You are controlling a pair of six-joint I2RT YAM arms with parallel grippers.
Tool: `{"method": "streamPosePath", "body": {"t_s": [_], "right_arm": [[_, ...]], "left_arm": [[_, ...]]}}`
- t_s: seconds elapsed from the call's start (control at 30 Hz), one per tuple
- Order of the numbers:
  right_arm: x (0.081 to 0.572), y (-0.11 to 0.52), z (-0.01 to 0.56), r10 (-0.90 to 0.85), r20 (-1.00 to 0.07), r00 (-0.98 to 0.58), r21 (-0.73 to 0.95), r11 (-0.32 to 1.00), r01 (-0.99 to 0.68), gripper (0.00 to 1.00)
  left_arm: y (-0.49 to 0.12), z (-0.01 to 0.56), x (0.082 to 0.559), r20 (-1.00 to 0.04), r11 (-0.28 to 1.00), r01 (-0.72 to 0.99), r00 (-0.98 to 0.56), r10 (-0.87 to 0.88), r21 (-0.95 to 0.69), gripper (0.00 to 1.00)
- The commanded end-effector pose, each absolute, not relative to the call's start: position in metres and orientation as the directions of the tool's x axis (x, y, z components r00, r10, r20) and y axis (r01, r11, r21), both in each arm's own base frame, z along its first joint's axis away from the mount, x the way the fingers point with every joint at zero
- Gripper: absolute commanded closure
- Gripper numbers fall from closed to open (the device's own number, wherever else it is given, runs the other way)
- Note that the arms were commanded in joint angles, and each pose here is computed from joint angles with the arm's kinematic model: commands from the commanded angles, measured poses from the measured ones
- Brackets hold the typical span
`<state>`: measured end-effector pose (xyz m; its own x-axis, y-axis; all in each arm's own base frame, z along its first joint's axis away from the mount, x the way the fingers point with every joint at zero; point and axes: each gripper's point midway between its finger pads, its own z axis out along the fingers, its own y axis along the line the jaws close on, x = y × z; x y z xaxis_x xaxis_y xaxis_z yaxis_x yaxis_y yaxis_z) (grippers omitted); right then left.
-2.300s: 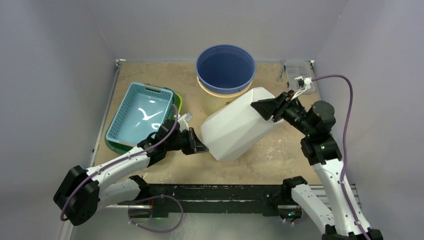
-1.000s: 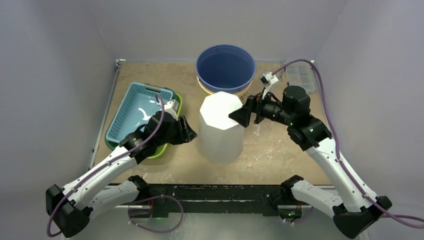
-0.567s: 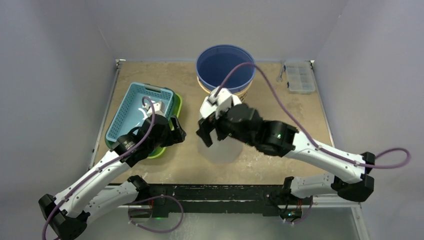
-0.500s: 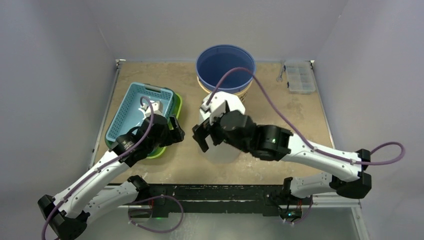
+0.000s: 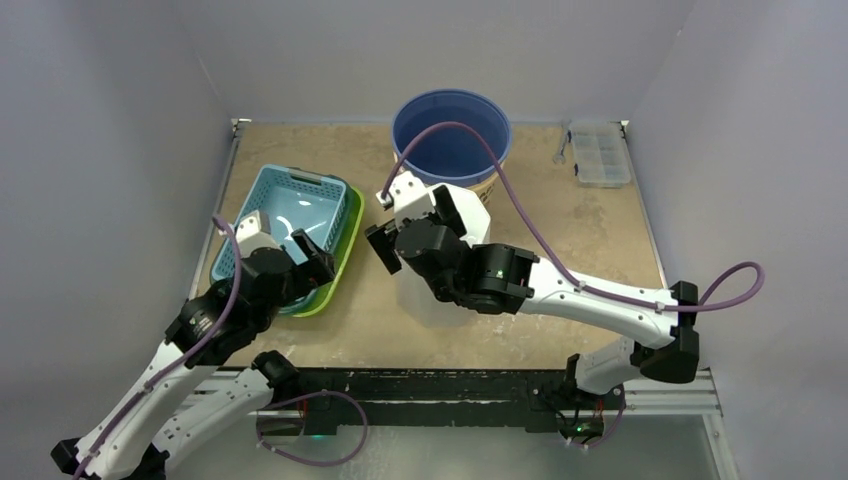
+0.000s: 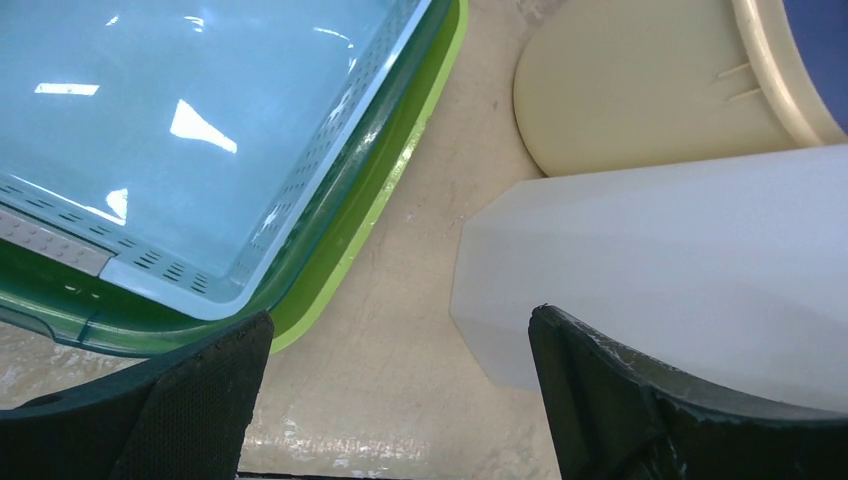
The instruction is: Turn the large container upside down
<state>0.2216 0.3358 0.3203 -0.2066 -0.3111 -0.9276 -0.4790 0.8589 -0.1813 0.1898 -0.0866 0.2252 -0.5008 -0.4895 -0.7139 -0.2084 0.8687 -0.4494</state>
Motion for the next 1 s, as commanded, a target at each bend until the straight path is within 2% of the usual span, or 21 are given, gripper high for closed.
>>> {"method": "streamPosePath", "body": {"t_s": [0.0,0.17,0.3,0.4,0.6,0.77,0.83,0.97], "right_arm": [[0.232,0.336,0.333,-0.291,-0.936,-0.196,-0.195,0.895,-0.401,0.01],[0.244,0.327,0.317,-0.372,-0.895,-0.247,-0.308,0.915,-0.262,0.01],[0.242,0.332,0.306,-0.432,-0.869,-0.24,-0.349,0.88,-0.322,0.01],[0.245,0.326,0.29,-0.415,-0.878,-0.239,-0.334,0.888,-0.317,0.01],[0.256,0.279,0.253,-0.386,-0.847,-0.365,-0.342,0.922,-0.181,0.01],[0.259,0.239,0.236,-0.391,-0.815,-0.429,-0.378,0.918,-0.119,0.01],[0.261,0.221,0.238,-0.362,-0.824,-0.437,-0.357,0.929,-0.096,0.01],[0.269,0.183,0.241,-0.282,-0.843,-0.458,-0.293,0.955,-0.048,0.01]], "left_arm": [[-0.072,0.231,0.188,-0.72,0.838,-0.258,-0.43,-0.545,-0.481,0.01],[-0.068,0.245,0.189,-0.713,0.803,-0.25,-0.37,-0.596,-0.541,0.02],[-0.067,0.239,0.187,-0.717,0.808,-0.25,-0.374,-0.589,-0.534,0.02],[-0.067,0.231,0.186,-0.717,0.817,-0.254,-0.392,-0.576,-0.517,0.02],[-0.076,0.221,0.187,-0.721,0.849,-0.228,-0.45,-0.526,-0.477,0.01],[-0.092,0.208,0.196,-0.76,0.917,-0.125,-0.522,-0.387,-0.38,0.01],[-0.107,0.205,0.2,-0.786,0.95,-0.003,-0.561,-0.259,-0.311,0.02],[-0.128,0.201,0.213,-0.804,0.956,0.103,-0.57,-0.17,-0.276,0.02]]}}
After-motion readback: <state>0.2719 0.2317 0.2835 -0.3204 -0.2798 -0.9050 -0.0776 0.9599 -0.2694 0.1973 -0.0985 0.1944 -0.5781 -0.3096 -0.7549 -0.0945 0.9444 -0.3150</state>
